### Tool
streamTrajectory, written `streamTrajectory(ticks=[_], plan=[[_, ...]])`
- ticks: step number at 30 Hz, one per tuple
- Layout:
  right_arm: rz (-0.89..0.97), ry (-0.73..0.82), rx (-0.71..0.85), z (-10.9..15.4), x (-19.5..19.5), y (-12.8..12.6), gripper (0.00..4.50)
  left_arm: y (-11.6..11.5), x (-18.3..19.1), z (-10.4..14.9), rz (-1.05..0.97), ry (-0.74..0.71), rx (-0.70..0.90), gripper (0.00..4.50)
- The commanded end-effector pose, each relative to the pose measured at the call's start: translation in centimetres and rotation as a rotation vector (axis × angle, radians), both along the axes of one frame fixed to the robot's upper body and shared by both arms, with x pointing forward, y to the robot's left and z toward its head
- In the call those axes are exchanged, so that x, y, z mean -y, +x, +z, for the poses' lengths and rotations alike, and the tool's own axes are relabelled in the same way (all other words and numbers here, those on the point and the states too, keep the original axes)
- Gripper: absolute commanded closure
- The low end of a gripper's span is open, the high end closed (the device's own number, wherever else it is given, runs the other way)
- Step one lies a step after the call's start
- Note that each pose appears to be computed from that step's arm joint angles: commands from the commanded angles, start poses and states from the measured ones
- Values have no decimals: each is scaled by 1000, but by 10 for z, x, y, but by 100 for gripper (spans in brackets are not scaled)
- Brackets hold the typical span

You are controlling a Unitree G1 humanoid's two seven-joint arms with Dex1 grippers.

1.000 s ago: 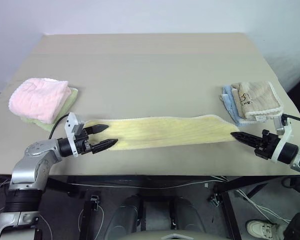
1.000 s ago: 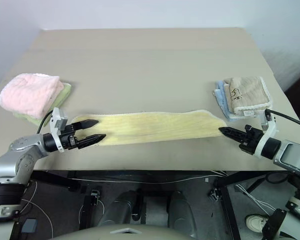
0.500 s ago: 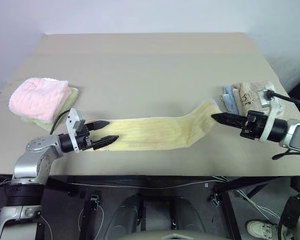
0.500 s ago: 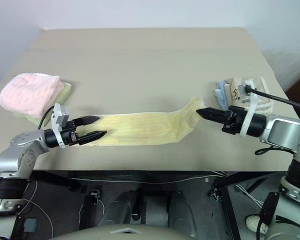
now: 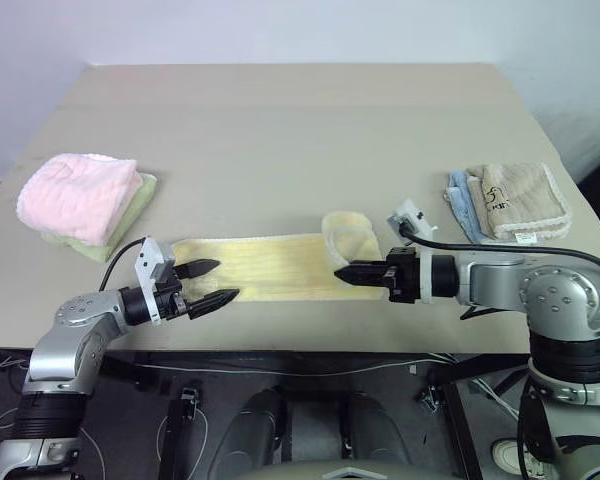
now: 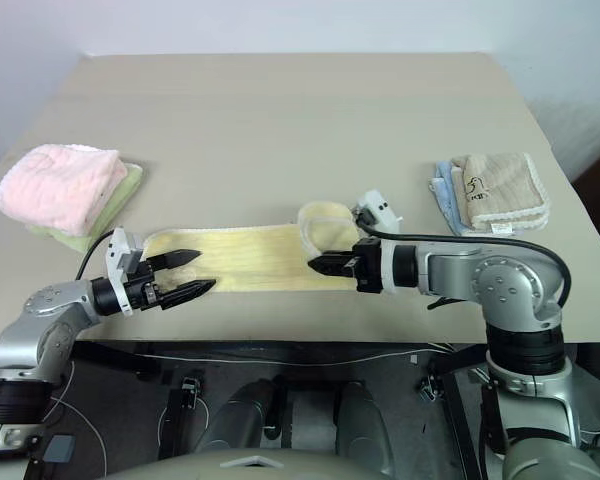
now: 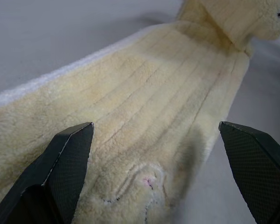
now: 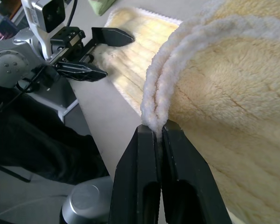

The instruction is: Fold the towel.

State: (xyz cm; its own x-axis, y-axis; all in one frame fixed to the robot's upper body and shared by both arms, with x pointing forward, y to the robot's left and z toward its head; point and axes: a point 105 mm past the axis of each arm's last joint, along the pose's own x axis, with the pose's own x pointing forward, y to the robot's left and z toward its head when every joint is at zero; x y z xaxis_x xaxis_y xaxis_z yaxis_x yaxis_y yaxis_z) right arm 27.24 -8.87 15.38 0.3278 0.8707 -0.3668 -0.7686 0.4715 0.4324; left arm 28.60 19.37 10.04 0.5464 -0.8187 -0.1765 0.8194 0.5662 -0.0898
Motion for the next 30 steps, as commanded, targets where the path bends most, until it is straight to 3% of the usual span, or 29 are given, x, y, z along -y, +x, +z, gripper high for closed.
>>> streamTrajectory(ticks=[1,9,15,16,21,27,30], plan=[[37,19,48,4,-15,0,448,2,0,15,0,15,56,0],[57,-25,23,-20,-30,2,448,4,9,22,-3,19,67,0],[66,-21,34,-21,-31,2,448,5,12,27,2,26,73,0],[70,-20,36,-20,-32,2,397,5,11,28,5,30,76,0],[54,17,92,-16,-32,3,241,8,7,30,10,40,81,0],[76,240,188,21,-19,-12,30,10,10,43,10,-29,104,0],[38,302,317,41,-14,-6,30,12,17,50,-14,-83,107,0]])
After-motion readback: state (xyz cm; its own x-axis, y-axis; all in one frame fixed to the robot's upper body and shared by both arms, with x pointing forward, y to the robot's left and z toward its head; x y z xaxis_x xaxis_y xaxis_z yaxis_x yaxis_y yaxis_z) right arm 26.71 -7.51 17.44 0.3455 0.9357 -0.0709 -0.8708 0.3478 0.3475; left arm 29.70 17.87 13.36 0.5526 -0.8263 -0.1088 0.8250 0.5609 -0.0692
